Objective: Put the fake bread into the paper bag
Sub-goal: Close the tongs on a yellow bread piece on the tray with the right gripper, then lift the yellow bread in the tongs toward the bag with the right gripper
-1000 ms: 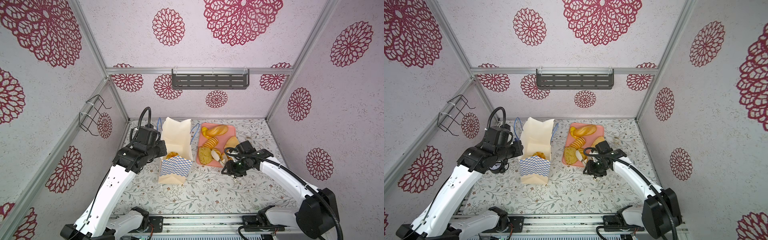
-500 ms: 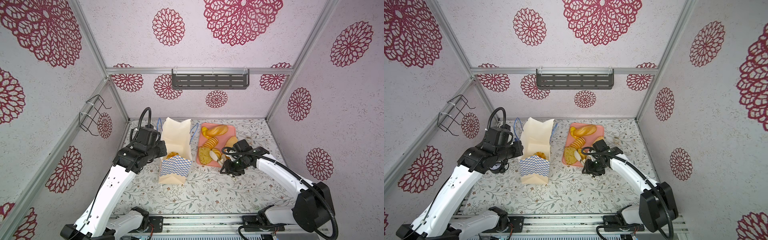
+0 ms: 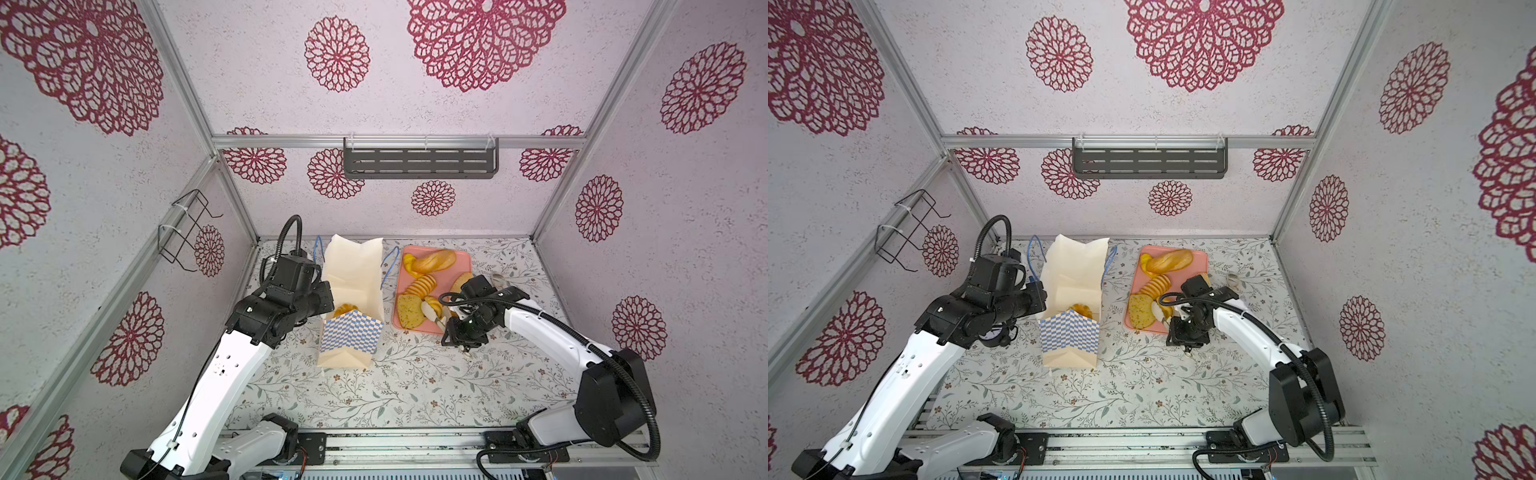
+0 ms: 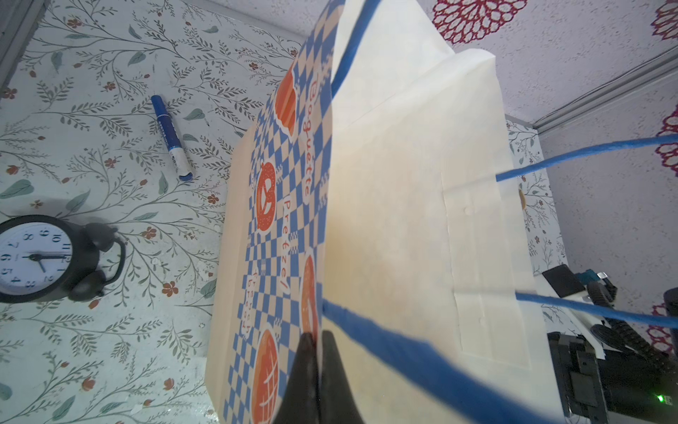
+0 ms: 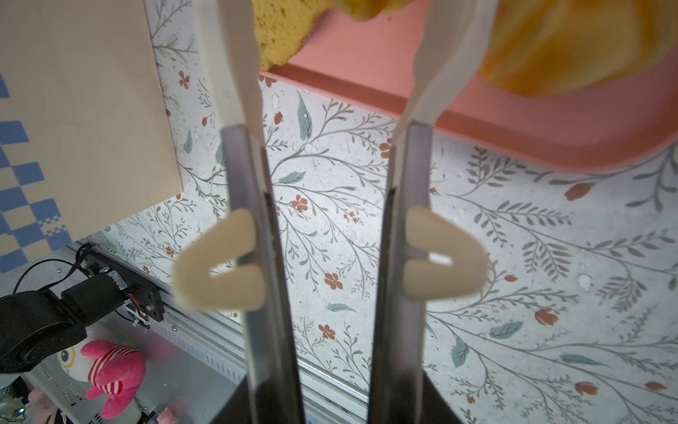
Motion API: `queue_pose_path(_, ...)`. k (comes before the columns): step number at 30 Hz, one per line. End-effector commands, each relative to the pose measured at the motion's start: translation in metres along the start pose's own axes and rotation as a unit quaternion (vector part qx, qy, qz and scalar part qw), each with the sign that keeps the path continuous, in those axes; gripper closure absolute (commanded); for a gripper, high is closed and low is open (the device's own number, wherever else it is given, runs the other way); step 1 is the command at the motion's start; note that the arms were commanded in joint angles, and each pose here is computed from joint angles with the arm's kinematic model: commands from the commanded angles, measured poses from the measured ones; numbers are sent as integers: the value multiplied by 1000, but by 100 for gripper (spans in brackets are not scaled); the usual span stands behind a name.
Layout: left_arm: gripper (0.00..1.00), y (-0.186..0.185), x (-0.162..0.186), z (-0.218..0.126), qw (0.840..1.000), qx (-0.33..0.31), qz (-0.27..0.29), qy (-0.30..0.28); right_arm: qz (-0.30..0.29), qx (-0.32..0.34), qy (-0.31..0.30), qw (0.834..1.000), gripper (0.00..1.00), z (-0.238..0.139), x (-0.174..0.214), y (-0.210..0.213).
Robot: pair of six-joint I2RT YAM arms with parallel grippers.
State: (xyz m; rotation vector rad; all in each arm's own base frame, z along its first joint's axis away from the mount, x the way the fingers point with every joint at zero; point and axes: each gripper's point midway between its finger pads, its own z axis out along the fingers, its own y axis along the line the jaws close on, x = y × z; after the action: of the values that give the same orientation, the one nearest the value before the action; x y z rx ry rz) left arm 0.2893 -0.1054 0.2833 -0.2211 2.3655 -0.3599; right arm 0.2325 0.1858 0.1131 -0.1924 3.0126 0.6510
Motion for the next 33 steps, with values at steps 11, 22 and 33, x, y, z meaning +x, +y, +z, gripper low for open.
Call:
queue_pose_path(11, 100, -8, -7, -5, 1000, 19, -2, -21, -22, -5, -44, 999, 96, -26, -14, 13)
queue_pose_path(22, 100, -9, -9, -3, 1000, 19, -1, -19, -26, -20, -101, 994, 100, -74, -15, 27)
queue_pose_path(33, 100, -10, -8, -2, 1000, 23, -3, -20, -95, -145, -278, 945, 100, -201, -54, 112)
